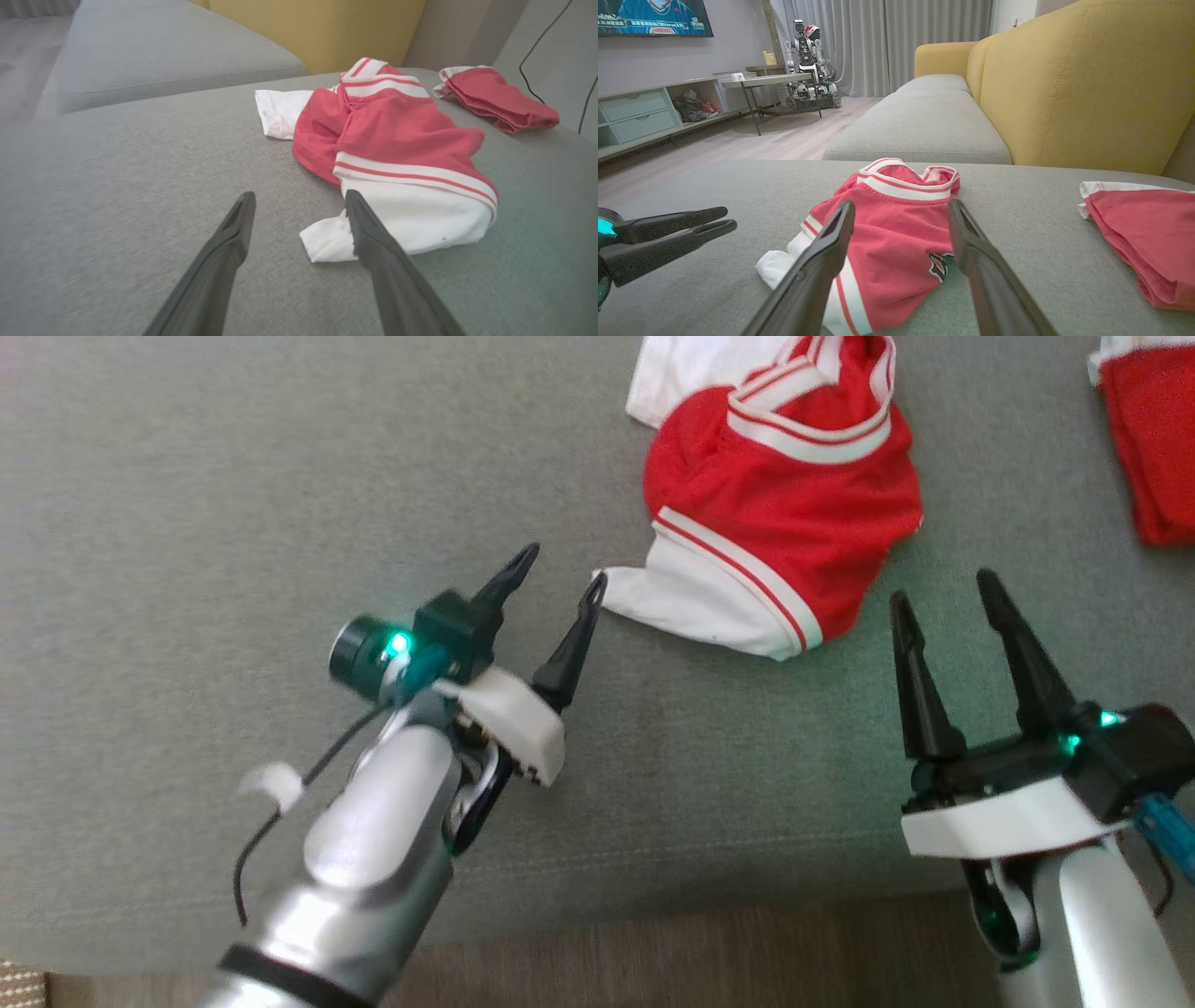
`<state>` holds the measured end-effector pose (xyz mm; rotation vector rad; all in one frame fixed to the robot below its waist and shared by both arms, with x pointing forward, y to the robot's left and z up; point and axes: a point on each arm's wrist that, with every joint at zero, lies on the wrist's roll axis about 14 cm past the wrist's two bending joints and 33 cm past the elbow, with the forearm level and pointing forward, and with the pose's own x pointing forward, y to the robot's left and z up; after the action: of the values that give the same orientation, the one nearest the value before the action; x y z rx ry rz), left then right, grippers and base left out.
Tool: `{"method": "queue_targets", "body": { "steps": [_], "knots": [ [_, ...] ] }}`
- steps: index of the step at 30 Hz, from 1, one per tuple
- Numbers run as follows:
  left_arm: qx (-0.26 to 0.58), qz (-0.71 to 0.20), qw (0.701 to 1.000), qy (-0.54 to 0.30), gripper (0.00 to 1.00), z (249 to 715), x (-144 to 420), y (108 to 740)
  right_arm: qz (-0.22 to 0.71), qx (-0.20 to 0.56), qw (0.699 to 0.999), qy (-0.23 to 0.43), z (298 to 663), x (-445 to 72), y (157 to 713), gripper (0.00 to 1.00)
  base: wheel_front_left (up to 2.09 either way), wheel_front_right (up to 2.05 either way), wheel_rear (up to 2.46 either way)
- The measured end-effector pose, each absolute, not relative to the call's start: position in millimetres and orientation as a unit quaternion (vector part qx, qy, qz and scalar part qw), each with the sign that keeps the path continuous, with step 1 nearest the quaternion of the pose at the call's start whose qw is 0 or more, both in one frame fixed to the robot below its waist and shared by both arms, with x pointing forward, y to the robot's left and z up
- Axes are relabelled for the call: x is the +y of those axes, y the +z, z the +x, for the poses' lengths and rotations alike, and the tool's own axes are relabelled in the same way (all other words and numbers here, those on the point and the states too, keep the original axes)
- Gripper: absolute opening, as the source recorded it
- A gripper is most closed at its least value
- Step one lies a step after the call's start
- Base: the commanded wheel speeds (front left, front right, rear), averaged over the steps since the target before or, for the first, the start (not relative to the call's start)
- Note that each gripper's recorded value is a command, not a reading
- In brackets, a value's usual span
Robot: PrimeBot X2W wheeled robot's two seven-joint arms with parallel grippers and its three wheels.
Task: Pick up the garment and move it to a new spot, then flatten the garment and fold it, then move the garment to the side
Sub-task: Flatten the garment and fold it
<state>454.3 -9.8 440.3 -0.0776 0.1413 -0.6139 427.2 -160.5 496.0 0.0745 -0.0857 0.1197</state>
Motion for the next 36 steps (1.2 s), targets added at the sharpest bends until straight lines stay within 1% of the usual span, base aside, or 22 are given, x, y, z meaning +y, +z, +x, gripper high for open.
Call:
{"method": "queue_targets", "body": {
  "steps": [4,7,10,15,20,21,22,23,24,25,26,32,36],
  "knots": [
    [0.087,-0.038,0.939,-0.331,1.00,465.0,-28.9,427.7,0.029,-0.040,0.998,0.050,434.7,-168.3,491.7,1.00,0.00,0.00,0.00],
    [0.096,-0.039,0.928,-0.358,1.00,466.1,-45.4,422.5,0.025,-0.031,0.998,0.041,433.2,-174.6,485.5,1.00,0.00,0.00,0.00],
    [0.100,-0.032,0.919,-0.380,1.00,468.6,-58.0,418.3,0.001,-0.021,0.999,0.047,432.0,-173.2,479.4,1.00,0.00,0.00,0.00],
    [0.098,-0.027,0.915,-0.391,1.00,478.9,-70.1,417.0,-0.004,-0.016,0.999,0.041,432.4,-177.3,475.6,1.00,0.00,0.00,0.00],
    [0.116,-0.026,0.910,-0.397,1.00,478.8,-74.8,405.3,-0.008,-0.019,0.999,0.035,435.2,-182.6,477.4,1.00,0.00,0.00,0.00],
    [0.118,-0.025,0.909,-0.398,0.83,478.8,-75.5,403.6,-0.008,-0.018,0.999,0.033,435.0,-183.5,476.6,1.00,0.00,0.00,0.00],
    [0.120,-0.024,0.908,-0.400,0.56,478.5,-76.4,402.2,-0.009,-0.017,0.999,0.032,434.9,-184.3,476.0,1.00,0.00,0.00,0.00],
    [0.122,-0.022,0.907,-0.402,0.42,478.3,-77.1,400.5,-0.009,-0.016,0.999,0.032,434.8,-184.9,475.6,1.00,0.00,0.00,0.00],
    [0.123,-0.020,0.906,-0.404,0.31,478.4,-77.9,399.6,-0.009,-0.016,0.999,0.031,434.7,-185.3,475.2,1.00,0.00,0.00,0.00],
    [0.122,-0.018,0.906,-0.405,0.18,479.2,-78.9,399.9,-0.008,-0.016,0.999,0.030,434.7,-185.9,475.2,1.00,0.00,0.00,0.00],
    [0.120,-0.019,0.905,-0.407,0.00,480.7,-80.0,401.4,-0.007,-0.016,0.999,0.029,434.8,-186.7,475.4,1.00,0.00,0.00,0.00],
    [0.098,-0.020,0.902,-0.419,0.00,487.5,-87.7,419.0,-0.001,-0.030,0.999,0.020,435.9,-192.7,485.0,1.00,0.00,0.00,0.00],
    [0.062,-0.060,0.895,-0.438,0.00,486.7,-103.3,453.6,0.008,-0.042,0.999,0.009,430.8,-199.4,495.3,1.00,0.00,0.00,0.00]
  ]
}}
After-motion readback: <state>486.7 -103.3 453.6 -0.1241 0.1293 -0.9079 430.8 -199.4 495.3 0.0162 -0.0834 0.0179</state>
